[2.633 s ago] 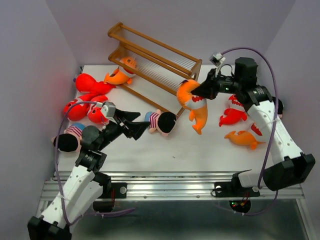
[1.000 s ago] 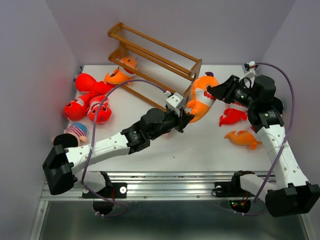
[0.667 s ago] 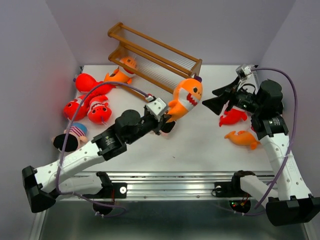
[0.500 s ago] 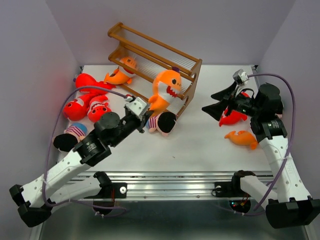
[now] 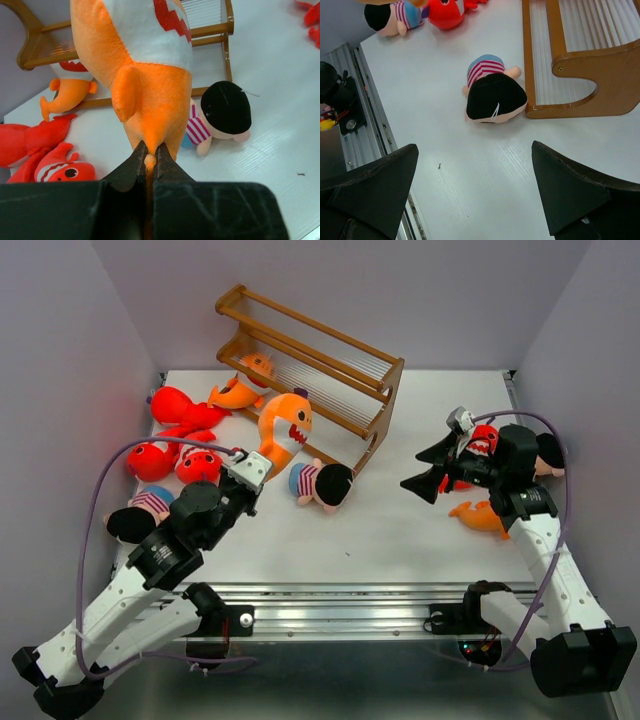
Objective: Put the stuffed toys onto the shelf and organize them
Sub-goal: Pass the stuffed toy from the right arm to the left, then place the stuffed toy onto shelf
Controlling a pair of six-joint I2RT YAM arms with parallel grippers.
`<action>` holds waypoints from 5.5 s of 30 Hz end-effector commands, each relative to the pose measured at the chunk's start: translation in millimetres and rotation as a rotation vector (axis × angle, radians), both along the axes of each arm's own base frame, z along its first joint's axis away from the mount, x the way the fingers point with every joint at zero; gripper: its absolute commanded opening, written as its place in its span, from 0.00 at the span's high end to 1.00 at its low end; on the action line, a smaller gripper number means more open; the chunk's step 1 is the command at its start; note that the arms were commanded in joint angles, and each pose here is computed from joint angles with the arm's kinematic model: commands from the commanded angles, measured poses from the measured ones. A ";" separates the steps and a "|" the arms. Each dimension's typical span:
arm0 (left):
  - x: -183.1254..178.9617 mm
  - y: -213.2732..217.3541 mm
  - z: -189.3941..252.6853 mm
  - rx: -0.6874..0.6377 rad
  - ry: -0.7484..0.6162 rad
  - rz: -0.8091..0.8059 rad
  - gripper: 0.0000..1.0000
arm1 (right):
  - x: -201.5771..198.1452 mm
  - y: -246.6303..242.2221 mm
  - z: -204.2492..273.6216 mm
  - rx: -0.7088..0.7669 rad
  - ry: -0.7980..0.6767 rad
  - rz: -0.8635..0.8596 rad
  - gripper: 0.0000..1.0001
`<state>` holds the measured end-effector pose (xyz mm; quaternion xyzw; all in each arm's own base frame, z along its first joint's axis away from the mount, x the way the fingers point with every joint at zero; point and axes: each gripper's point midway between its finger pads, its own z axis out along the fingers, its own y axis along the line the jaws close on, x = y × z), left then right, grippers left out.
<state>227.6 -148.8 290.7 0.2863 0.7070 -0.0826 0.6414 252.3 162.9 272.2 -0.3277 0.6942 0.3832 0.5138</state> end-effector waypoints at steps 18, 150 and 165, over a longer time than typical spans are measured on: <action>63.2 36.0 -35.9 0.057 -0.044 0.077 1.00 | 9.3 -19.0 -30.6 -0.094 -0.094 -0.083 0.00; 307.4 85.7 -148.4 -0.170 0.360 0.089 0.05 | 13.7 -29.5 -23.8 -0.139 -0.163 -0.153 0.00; 287.7 107.6 -92.7 -0.169 0.245 0.131 0.05 | 12.7 -29.6 -23.1 -0.143 -0.176 -0.150 0.00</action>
